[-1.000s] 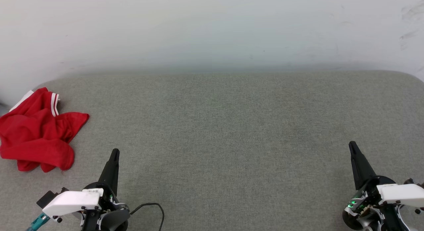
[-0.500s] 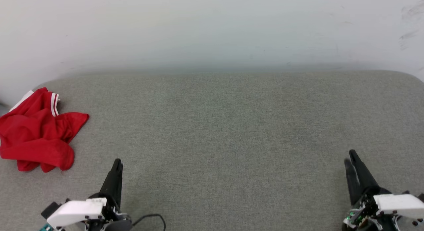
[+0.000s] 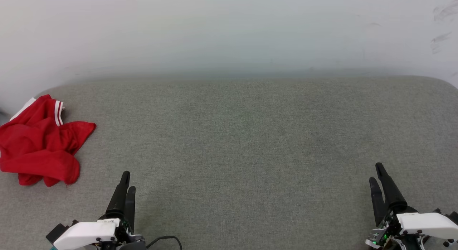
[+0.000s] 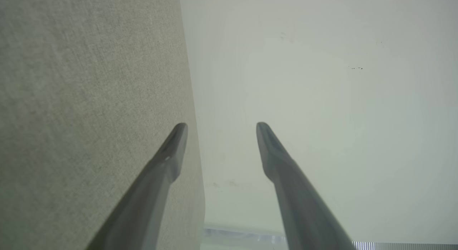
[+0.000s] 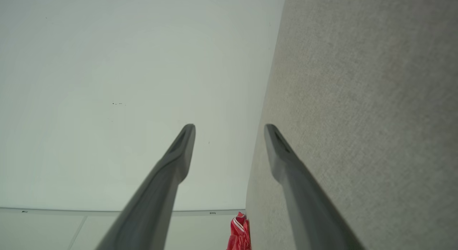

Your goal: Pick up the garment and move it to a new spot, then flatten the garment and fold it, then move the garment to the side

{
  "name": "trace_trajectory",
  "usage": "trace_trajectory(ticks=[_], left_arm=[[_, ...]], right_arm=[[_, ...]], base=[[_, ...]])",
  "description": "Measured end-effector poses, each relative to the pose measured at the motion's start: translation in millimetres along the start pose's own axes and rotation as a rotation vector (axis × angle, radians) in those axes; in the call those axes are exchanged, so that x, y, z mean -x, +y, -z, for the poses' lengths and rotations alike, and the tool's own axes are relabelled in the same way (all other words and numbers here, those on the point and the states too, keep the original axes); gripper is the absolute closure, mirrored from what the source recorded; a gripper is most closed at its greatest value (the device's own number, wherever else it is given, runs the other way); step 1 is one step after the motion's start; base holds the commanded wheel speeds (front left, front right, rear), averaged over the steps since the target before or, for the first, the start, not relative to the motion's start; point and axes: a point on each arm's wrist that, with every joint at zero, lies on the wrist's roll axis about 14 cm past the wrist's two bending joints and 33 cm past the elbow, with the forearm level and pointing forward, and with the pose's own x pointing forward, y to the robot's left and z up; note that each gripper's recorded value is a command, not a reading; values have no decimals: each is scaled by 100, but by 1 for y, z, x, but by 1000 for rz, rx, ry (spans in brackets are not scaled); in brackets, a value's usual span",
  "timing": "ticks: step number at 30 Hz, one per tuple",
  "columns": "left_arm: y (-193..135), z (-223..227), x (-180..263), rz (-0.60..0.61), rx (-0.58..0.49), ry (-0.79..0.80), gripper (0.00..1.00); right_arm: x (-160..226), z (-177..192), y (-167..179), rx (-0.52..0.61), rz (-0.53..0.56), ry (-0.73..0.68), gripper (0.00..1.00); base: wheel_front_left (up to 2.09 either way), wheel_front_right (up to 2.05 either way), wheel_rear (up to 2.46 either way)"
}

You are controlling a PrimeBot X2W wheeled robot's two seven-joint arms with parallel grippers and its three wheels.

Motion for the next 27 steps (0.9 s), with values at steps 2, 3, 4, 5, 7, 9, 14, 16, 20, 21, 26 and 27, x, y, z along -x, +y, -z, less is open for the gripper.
trace_trajectory(ticks=[2, 3, 4, 5, 7, 9, 14, 16, 20, 21, 26, 27], left_arm=[[0, -1, 0, 1, -7, -7, 0], [-1, -1, 0, 2, -9, -8, 0], [-1, -2, 0, 2, -12, -15, 0], [-1, -2, 1, 3, -19, -18, 0], [0, -5, 2, 1, -27, -31, 0], [2, -9, 3, -5, -51, -44, 0], [3, -16, 4, -10, -128, -70, 0], [0, -18, 4, -4, -153, -79, 0], [-10, -30, 5, 22, -218, -123, 0], [-12, -34, 5, 27, -236, -135, 0], [-25, -39, 5, 61, -340, -159, 0], [-27, -38, 5, 67, -359, -161, 0]], right_arm=[[0, 0, 0, 12, 0, -4, 0], [0, 0, 1, 20, -2, -6, 0], [0, 0, 1, 31, -3, -8, 0], [0, -1, 1, 46, -3, -11, 0], [0, -3, 0, 89, 3, -20, 0], [0, -3, -1, 116, 4, -24, 0], [0, -8, 2, 220, -1, -41, 0], [0, -8, 5, 270, -8, -44, 0], [-1, -8, 12, 370, -29, -48, 0], [-2, -8, 15, 396, -38, -51, 0], [-3, -8, 29, 557, -81, -64, 0], [-3, -7, 32, 588, -90, -64, 0]], base=[[0, 0, 0], [0, 0, 0], [0, 0, 0], [0, 0, 0], [0, 0, 0], [0, 0, 0], [0, 0, 0], [0, 0, 0], [0, 0, 0], [0, 0, 0], [0, 0, 0], [0, 0, 0]])
